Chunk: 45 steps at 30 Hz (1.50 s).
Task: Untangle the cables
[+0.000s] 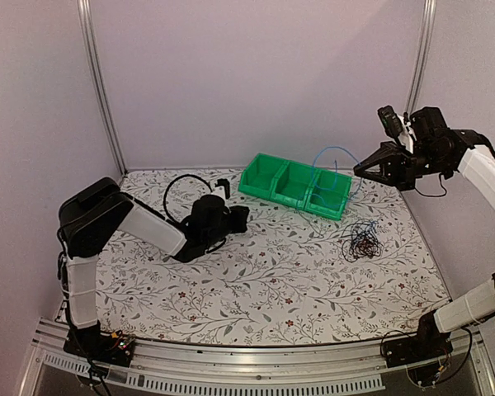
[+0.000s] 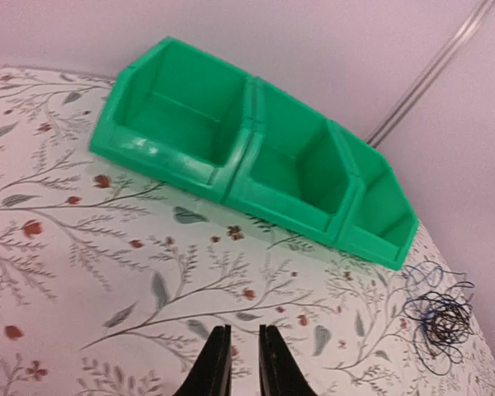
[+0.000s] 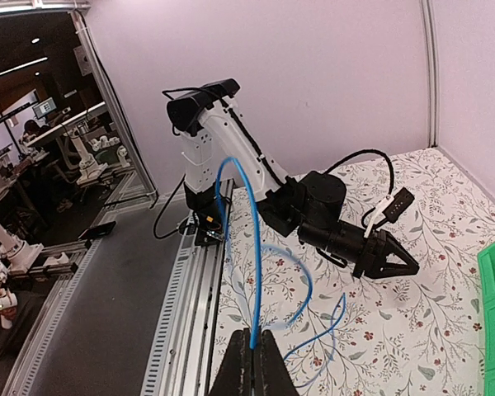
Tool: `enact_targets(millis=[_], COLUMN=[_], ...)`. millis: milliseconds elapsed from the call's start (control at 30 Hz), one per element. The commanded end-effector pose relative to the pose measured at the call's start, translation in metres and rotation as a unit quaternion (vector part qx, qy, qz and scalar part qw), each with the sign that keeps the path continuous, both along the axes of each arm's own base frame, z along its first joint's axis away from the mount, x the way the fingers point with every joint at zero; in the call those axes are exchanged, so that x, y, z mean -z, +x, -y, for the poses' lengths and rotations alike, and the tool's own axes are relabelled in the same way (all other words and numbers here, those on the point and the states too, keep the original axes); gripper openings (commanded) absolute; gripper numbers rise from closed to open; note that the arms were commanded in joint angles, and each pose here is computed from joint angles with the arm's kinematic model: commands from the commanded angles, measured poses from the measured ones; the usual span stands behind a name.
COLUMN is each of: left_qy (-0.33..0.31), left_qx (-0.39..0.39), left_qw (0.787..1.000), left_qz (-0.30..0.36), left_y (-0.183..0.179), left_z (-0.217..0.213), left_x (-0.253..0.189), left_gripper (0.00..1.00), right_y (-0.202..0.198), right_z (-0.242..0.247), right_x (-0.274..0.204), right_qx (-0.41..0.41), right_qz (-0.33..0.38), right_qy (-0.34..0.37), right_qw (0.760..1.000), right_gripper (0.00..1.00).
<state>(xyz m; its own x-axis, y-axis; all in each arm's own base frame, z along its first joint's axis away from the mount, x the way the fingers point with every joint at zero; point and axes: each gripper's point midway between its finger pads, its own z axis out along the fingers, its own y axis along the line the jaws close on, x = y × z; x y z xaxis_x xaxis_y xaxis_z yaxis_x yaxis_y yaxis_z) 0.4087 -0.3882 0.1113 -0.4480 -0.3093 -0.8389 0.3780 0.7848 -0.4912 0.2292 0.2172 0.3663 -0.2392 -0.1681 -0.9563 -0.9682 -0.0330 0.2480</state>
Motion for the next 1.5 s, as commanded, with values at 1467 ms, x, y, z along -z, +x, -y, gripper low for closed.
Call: enact_targets(millis=[1467], left_qy=[0.078], left_qx=[0.121], left_qw=[0.988], left_qz=[0.052], left_y=[-0.085], left_z=[-0.044], left_x=[-0.057], left_gripper=[0.43], right_y=[0.295], right_z=[0.054], right_x=[0.175], right_qx=[0.319], right_qz=[-0.047], right_qy=[-0.241], right_qw=[0.915], right_gripper=[0.00])
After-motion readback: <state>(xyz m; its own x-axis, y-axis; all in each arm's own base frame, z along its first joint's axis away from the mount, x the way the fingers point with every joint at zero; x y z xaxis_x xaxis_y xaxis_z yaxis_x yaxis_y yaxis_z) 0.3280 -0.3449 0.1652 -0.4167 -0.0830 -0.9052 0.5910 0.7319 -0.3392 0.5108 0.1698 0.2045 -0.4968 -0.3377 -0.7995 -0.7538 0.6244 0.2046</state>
